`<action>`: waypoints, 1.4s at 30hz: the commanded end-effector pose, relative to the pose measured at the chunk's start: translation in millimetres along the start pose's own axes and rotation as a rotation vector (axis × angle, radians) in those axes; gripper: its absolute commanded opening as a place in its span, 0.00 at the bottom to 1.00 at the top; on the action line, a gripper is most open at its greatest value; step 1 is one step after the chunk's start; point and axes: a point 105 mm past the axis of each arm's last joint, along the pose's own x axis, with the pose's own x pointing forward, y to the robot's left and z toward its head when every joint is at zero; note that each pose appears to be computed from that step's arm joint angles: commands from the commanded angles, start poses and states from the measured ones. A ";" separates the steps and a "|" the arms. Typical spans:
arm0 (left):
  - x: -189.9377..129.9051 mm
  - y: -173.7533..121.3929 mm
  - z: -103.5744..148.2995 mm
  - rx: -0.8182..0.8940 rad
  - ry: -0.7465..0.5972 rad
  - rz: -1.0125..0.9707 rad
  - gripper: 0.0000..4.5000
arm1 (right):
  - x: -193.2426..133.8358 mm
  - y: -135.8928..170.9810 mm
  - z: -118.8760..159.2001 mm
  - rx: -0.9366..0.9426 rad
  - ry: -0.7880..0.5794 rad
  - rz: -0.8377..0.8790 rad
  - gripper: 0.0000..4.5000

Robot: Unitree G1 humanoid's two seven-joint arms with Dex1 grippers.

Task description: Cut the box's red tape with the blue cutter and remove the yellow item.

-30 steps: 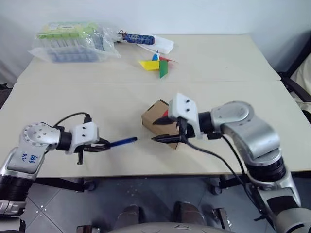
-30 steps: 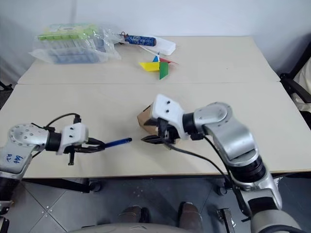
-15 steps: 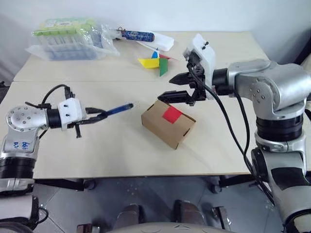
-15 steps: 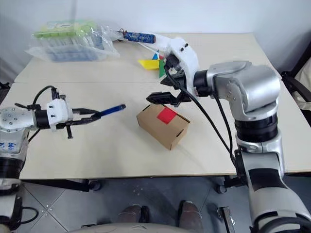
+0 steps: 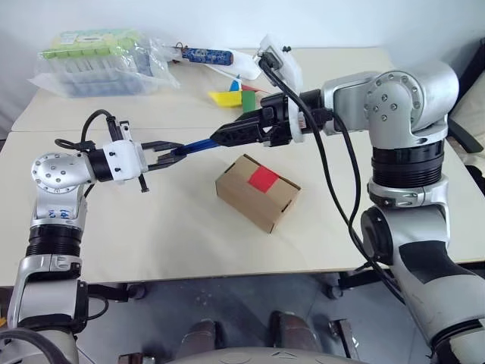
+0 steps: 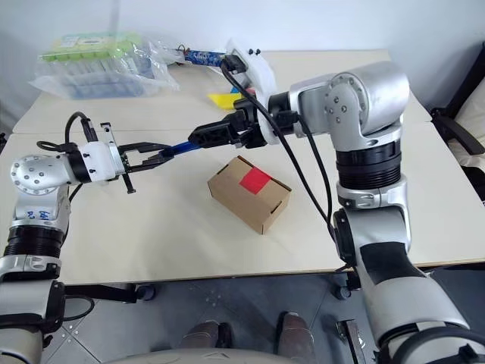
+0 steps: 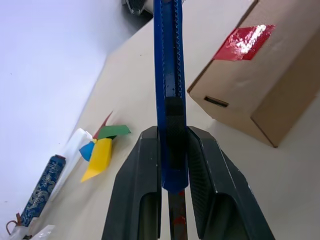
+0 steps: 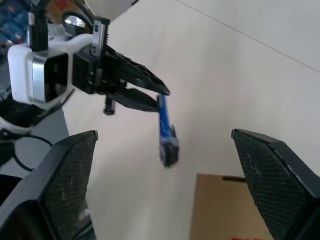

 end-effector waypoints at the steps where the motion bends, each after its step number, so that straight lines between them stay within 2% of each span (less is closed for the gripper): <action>1: 0.7 10.9 11.4 0.051 -0.026 0.026 0.09 | 3.4 6.3 6.6 -0.033 -0.033 0.013 1.00; 16: 4.2 13.0 15.8 0.062 -0.039 0.019 0.09 | 14.8 -6.8 -7.3 -0.050 -0.006 -0.023 1.00; 26: 1.3 9.5 15.8 0.055 -0.035 0.011 0.09 | 14.0 -11.9 -0.1 -0.052 -0.034 -0.030 1.00; 30: -0.3 7.5 14.0 0.051 -0.027 0.009 0.09 | 12.9 -11.3 0.7 -0.057 -0.038 -0.023 0.81; 33: -1.6 6.5 12.4 0.045 -0.020 0.009 0.09 | 11.8 -9.0 0.9 -0.067 -0.037 -0.014 0.55; 40: -2.6 6.9 9.1 0.036 -0.006 0.017 0.09 | 9.6 -7.2 -3.7 -0.083 -0.016 -0.006 0.05; 42: -2.6 8.1 8.1 0.033 -0.001 0.023 0.09 | 9.6 -6.7 -5.1 -0.090 -0.010 -0.004 0.03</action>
